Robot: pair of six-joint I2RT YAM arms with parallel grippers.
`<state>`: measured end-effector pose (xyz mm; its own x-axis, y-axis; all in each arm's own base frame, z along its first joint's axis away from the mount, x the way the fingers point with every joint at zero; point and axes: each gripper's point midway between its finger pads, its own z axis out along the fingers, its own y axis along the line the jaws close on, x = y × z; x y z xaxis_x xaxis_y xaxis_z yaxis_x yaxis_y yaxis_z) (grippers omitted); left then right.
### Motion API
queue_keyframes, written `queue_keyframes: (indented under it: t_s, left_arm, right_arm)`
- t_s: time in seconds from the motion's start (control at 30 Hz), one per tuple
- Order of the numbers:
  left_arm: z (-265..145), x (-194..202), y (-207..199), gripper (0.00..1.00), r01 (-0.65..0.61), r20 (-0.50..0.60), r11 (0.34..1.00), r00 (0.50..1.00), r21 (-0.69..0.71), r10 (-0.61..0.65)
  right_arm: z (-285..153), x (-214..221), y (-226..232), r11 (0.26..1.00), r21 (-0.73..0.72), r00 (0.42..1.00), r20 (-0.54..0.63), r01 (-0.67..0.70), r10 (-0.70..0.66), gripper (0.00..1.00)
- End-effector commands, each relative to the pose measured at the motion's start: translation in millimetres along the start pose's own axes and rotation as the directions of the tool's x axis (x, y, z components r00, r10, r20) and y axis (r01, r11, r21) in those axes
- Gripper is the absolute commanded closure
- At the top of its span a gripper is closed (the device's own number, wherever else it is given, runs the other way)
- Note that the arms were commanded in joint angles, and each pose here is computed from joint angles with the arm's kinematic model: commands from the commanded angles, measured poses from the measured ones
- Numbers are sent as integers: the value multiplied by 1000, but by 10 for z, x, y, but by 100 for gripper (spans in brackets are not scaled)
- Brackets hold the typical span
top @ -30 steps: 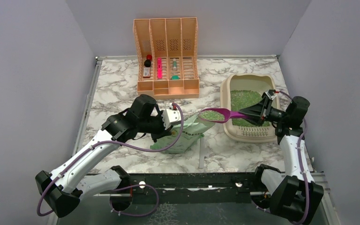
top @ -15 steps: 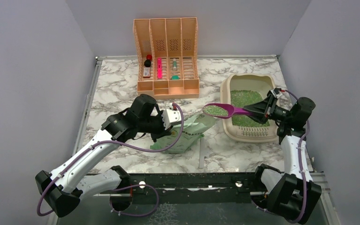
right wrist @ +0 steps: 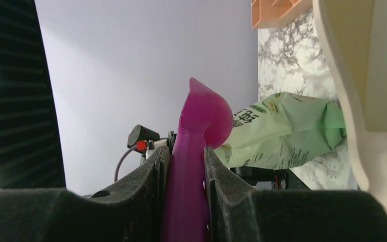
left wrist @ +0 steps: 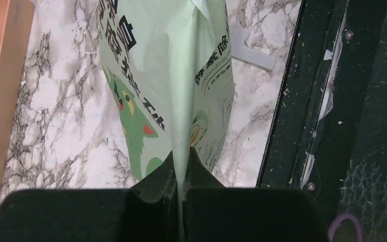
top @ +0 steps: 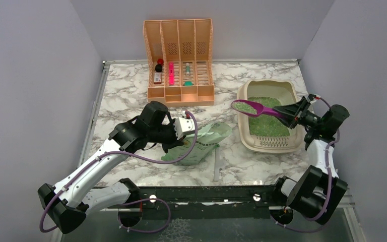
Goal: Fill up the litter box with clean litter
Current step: Pour the cat litter into the litter box.
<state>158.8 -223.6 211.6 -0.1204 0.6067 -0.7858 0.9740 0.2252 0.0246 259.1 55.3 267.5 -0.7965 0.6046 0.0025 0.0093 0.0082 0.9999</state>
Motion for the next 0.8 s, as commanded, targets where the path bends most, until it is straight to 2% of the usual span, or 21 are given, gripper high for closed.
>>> queue_keyframes:
  t_s: [0.0,0.47,0.77]
  left_arm:
    - [-118,-437,0,100,-86,148,996,985,-3,86]
    - [-113,-436,-4,100,-74,147,997,986,0,73]
    - [-102,-430,11,100,-70,142,998,987,-3,69]
  right_arm:
    - [-82,-218,159,996,-7,994,59,90,-90,99]
    - [-244,-912,113,988,72,948,280,136,-151,99]
    - [-320,-1259,-54,992,78,908,402,96,-119,99]
